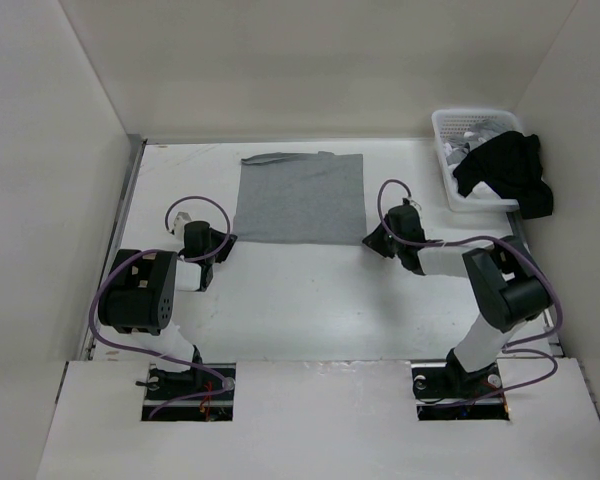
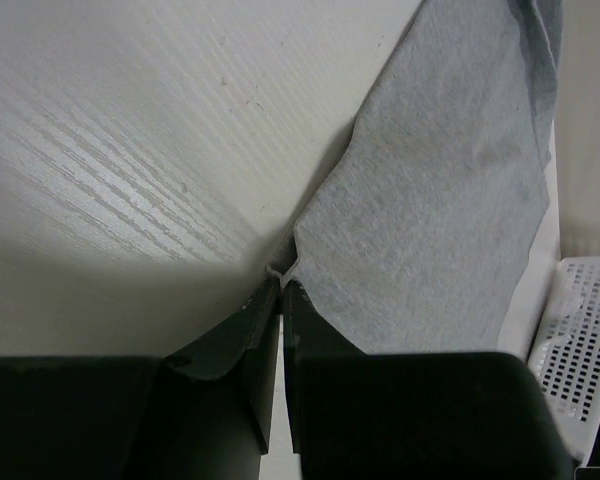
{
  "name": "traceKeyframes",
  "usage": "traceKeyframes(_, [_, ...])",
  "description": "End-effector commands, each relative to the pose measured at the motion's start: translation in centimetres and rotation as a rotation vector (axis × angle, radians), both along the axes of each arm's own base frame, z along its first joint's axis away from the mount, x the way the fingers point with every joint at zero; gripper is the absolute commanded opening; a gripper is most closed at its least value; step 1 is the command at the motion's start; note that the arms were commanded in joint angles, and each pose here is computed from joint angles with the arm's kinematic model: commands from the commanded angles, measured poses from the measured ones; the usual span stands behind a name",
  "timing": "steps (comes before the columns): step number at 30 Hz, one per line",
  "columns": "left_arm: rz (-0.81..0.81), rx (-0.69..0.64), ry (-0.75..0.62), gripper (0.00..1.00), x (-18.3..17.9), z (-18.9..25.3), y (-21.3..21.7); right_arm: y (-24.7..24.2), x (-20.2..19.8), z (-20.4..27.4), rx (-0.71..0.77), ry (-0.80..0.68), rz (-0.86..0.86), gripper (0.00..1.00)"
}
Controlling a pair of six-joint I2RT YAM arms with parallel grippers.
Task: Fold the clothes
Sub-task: Fold the tank top
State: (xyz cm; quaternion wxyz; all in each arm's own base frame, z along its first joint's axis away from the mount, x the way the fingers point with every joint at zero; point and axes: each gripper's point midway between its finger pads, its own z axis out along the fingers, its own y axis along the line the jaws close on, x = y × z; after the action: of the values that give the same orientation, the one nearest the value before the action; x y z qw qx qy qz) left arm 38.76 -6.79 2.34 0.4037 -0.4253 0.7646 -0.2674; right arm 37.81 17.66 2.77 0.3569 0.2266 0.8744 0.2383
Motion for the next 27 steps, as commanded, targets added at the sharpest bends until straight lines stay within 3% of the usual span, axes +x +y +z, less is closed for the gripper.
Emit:
traceKeyframes(1, [-0.003, 0.003, -0.028, 0.04, 0.0, 0.8, -0.2, 0.2, 1.3, 0.4, 0.014, -0.024, -0.010, 0.16])
traceKeyframes(5, [-0.002, 0.002, -0.045, 0.02, 0.2, 1.4, -0.1, 1.2, 2.0, 1.9, 0.085, -0.061, 0.035, 0.05])
traceKeyframes(9, [-0.026, -0.012, -0.151, 0.00, 0.0, 5.7, -0.6, 0.1, 1.4, 6.6, 0.070, -0.193, 0.022, 0.01])
traceKeyframes(14, [-0.089, -0.035, -0.346, 0.00, -4.5, 16.4, -1.7, -0.7, -5.6, 15.9, -0.026, -0.368, 0.078, 0.01])
traceKeyframes(21, [-0.092, 0.105, -0.566, 0.00, -14.9, 30.4, 0.6, -3.6, -16.0, 26.7, -0.059, -0.543, 0.103, 0.02])
traceKeyframes(24, [-0.136, 0.091, -0.571, 0.00, -16.8, 32.1, -0.2, -3.7, -18.4, 29.5, -0.024, -0.578, 0.125, 0.03])
traceKeyframes(27, [-0.148, 0.074, -0.525, 0.00, -16.3, 30.8, -0.7, -2.5, -18.9, 29.9, -0.031, -0.580, 0.168, 0.03])
